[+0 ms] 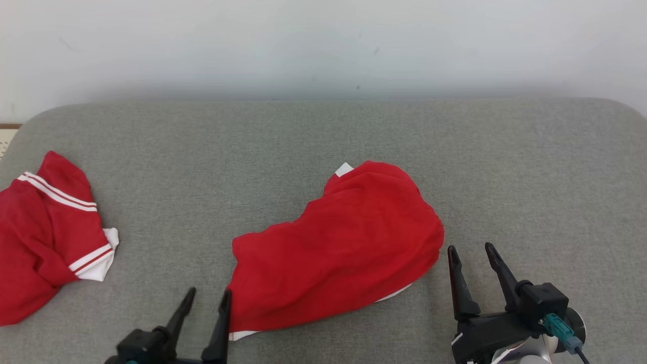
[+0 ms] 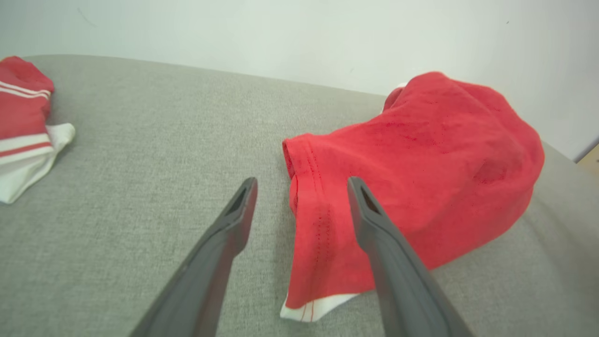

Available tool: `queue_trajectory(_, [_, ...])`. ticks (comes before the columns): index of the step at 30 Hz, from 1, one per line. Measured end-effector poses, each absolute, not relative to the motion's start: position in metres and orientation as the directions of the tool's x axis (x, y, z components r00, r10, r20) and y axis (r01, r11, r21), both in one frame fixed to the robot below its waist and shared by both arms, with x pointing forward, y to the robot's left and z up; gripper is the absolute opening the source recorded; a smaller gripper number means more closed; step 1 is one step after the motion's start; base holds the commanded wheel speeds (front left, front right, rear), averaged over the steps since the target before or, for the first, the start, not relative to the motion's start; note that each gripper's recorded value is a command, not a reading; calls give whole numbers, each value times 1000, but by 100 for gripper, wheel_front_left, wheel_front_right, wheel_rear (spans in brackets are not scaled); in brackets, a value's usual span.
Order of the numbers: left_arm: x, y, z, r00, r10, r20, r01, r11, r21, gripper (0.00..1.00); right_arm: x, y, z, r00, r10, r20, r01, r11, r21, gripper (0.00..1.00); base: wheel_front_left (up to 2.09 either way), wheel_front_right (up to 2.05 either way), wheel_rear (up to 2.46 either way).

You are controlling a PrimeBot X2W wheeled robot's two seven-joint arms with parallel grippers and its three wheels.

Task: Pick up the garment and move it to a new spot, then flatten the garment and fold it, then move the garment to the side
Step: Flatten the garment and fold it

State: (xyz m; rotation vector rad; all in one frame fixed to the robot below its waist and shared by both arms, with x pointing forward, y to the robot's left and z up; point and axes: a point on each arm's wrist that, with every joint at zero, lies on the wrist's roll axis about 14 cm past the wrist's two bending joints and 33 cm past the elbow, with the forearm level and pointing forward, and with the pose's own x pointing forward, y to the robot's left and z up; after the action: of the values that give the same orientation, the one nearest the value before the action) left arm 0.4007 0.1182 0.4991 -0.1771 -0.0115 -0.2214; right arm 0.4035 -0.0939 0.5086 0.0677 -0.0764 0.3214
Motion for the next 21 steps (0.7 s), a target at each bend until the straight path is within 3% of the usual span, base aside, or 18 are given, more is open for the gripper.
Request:
queue_trajectory(9, [388,156,538,985,-62,163,91,980,-177,100,403,-91,511,943,319,92,-325,944,55,100,0,0,0])
queue_trajectory(21, [379,205,551,972,104,212,-70,984,-162,100,404,-98,504,951,302,69,-307,950,60,100,0,0,0])
